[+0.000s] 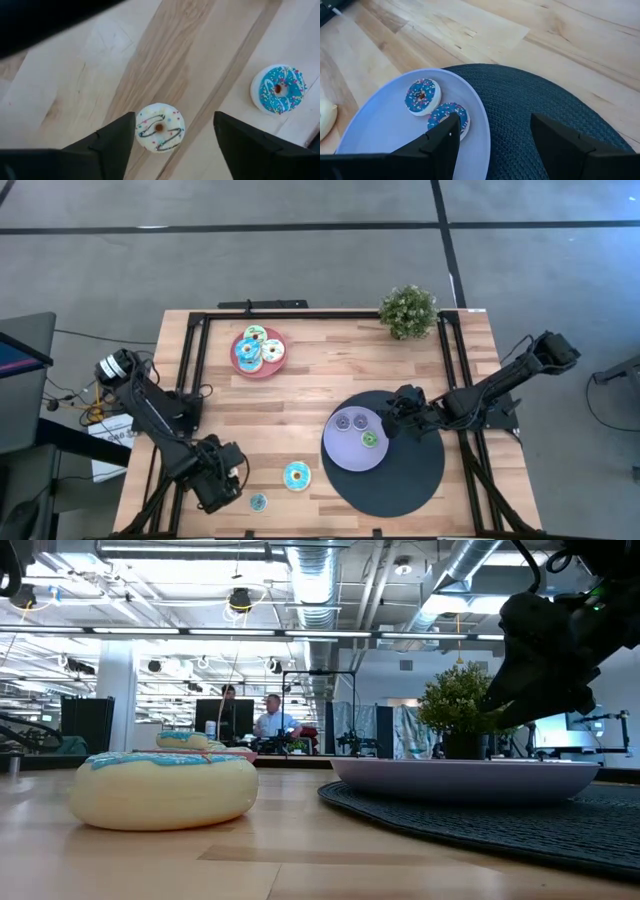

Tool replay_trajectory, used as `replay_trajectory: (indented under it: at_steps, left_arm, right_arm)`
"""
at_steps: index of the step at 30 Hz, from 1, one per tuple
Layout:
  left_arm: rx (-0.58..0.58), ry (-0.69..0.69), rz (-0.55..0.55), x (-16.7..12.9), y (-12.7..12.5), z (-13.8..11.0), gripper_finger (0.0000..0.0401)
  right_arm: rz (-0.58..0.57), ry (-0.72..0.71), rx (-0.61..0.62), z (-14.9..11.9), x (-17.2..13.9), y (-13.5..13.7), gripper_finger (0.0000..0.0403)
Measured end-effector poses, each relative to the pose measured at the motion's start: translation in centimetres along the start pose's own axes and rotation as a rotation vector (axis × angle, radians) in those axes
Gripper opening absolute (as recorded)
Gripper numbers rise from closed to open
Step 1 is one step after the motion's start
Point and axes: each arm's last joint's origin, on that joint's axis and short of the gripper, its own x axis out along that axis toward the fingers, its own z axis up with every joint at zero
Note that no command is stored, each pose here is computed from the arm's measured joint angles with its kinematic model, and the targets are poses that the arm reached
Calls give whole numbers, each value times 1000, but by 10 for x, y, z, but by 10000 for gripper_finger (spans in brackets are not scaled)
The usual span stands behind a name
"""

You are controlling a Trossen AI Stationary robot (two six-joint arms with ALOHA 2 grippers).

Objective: Pick & Place donuts
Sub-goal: Put the small white donut on the purple plate

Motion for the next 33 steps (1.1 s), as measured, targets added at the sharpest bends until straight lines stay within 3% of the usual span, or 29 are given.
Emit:
replay_trajectory:
  at_steps: [10,33]
  left_arm:
    - [-29,17,46,14,12,-6,333]
    - [-114,64,2,33,19,-18,336]
  right_arm:
    - [1,0,-1,0,0,0,230]
    - [0,2,0,0,0,0,230]
